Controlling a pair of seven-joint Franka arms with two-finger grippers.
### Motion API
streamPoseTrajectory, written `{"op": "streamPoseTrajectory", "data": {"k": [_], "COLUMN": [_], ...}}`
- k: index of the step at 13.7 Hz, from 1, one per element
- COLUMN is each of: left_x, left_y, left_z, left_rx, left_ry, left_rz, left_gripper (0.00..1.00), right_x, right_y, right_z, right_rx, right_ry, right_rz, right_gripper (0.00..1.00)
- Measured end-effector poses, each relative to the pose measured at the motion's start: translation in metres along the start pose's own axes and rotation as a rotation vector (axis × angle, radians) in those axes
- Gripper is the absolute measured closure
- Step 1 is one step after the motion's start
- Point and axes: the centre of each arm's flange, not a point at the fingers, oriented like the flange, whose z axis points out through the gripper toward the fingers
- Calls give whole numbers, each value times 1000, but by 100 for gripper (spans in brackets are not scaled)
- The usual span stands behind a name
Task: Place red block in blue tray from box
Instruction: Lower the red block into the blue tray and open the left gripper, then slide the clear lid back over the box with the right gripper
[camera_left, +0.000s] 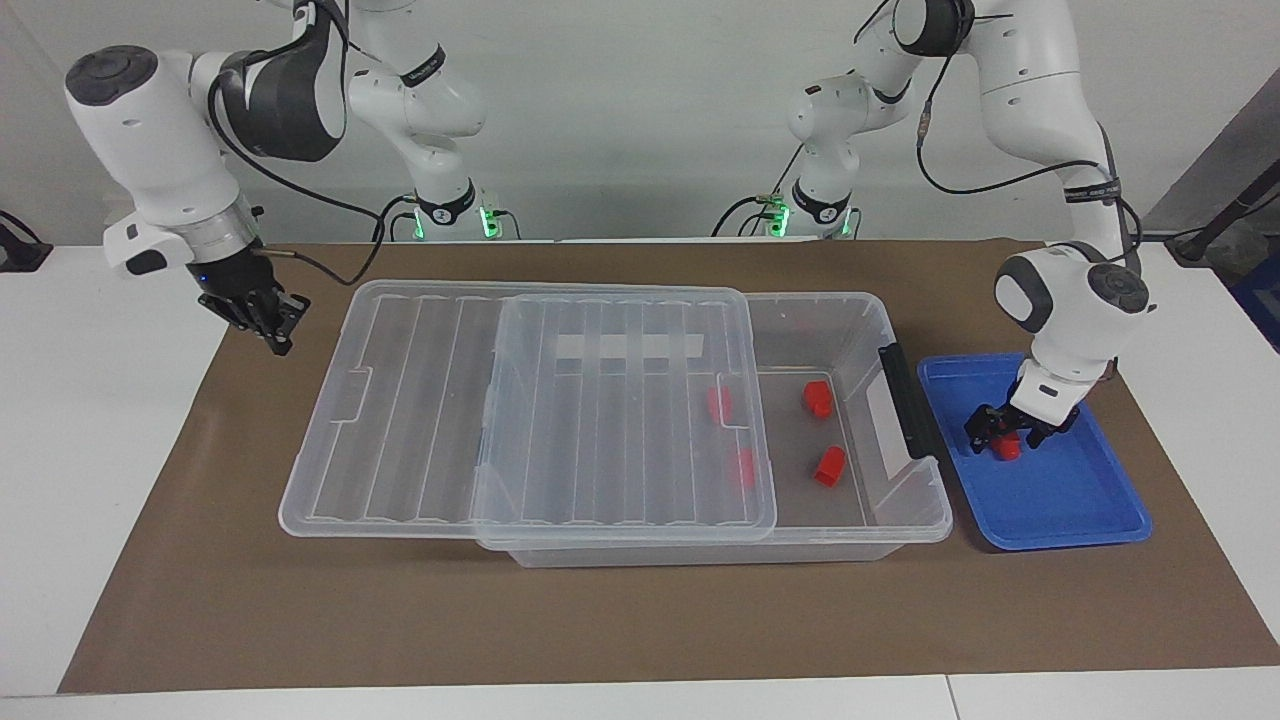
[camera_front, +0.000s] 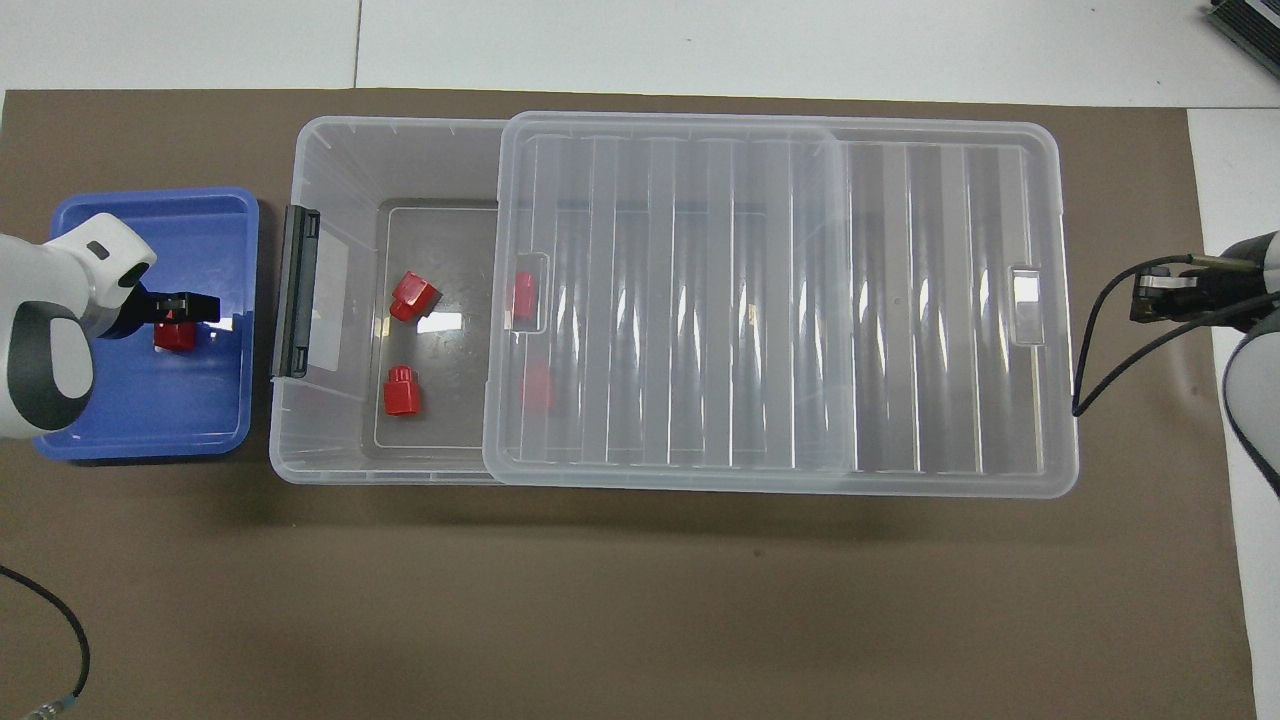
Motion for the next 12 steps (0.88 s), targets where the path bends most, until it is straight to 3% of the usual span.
{"op": "streamPoseTrajectory", "data": {"k": [3, 7, 10, 12], "left_x": [23, -5, -32, -39], "left_y": [11, 40, 65, 78], "left_z": [-104, -224, -279, -292], "left_rx": [-2, -18, -35, -34], "left_ry": [-72, -77, -99, -100], "left_rz": [20, 37, 57, 75], "left_gripper": [0, 0, 0, 0], "right_x": [14, 23, 24, 22], "right_y": [-1, -6, -14, -30], "right_z": [32, 54, 58, 60], "right_rx": [7, 14, 16, 19], "right_ry": [2, 10, 7, 4], "right_rz": [-4, -13, -26, -55], "right_gripper": [99, 99, 99, 99]}}
